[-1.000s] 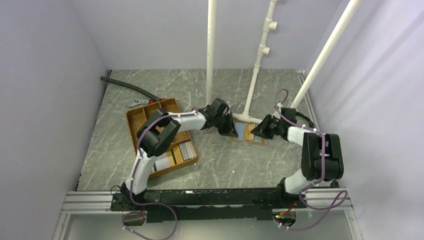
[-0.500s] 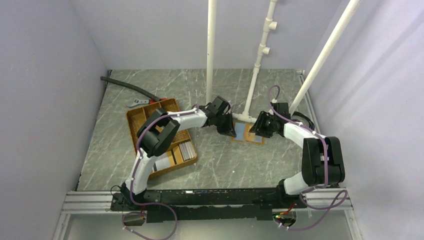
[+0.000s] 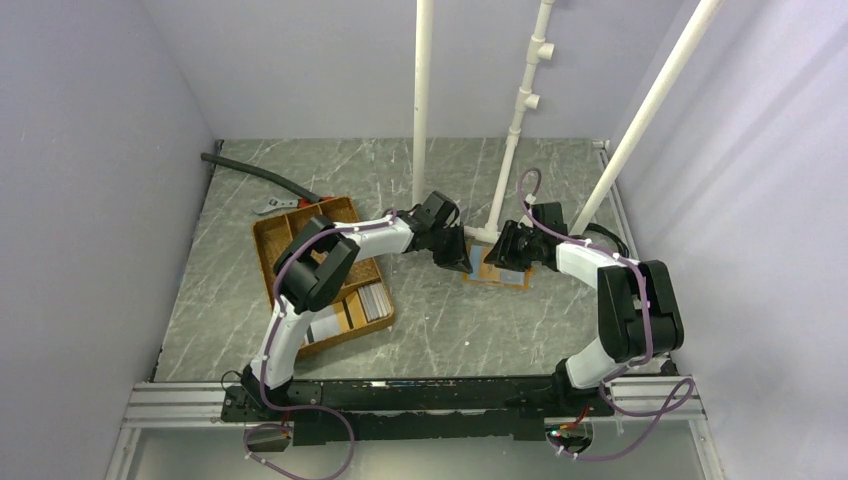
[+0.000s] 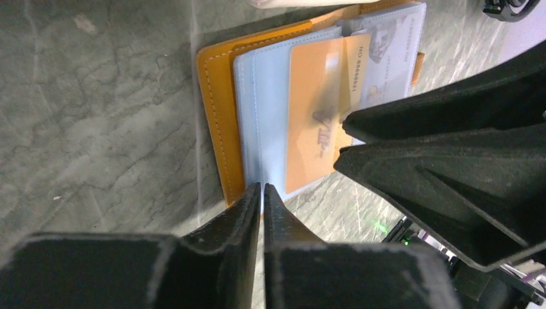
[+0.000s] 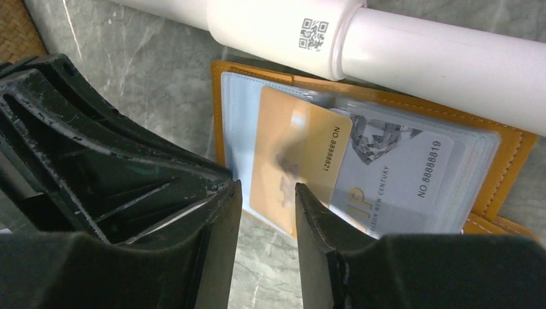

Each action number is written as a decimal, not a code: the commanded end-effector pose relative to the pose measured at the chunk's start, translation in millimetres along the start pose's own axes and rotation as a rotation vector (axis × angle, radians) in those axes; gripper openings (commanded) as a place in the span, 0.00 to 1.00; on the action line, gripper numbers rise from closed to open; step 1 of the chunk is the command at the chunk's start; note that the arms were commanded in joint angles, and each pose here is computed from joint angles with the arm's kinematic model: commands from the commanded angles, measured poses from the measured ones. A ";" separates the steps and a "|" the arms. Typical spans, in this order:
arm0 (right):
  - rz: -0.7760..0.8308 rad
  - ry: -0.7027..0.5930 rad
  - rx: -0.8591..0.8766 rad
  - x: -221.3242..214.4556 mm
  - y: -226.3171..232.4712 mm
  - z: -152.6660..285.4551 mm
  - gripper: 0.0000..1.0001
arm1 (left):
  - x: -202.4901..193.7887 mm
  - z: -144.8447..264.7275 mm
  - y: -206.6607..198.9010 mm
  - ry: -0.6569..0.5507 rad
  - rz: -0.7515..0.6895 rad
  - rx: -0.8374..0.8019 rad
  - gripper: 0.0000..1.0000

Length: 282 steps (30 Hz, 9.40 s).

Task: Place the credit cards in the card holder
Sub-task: Insert the credit card into the card holder, then close the card holder at the center of the board.

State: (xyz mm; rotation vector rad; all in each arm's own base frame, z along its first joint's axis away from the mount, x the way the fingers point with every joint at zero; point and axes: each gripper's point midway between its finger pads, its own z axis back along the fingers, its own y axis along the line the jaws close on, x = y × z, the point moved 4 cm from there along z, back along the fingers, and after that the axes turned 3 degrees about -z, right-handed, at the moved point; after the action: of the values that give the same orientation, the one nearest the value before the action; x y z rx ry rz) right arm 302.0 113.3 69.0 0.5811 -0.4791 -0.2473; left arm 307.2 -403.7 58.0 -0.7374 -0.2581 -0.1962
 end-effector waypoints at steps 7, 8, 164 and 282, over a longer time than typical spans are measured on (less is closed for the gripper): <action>0.023 -0.080 -0.177 7.2 -21.2 17.1 0.47 | 23.7 32.2 19.5 -0.079 0.012 -0.001 0.36; 0.022 -0.075 -0.182 5.9 -23.0 16.5 0.48 | 24.0 28.8 21.4 -0.074 0.014 0.003 0.36; -0.023 -0.112 -0.346 -24.0 -22.7 -14.8 0.47 | -7.8 -12.1 29.1 0.050 0.190 -0.060 0.00; 0.106 0.241 -0.158 -63.2 -3.3 7.9 0.13 | -26.9 -13.8 60.1 0.070 0.281 0.073 0.00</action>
State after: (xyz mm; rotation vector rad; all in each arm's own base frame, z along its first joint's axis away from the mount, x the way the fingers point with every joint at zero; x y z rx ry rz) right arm 274.3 141.2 67.3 0.5240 -0.4194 -0.0876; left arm 317.4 -399.4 64.0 -0.9261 -0.1546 -0.0064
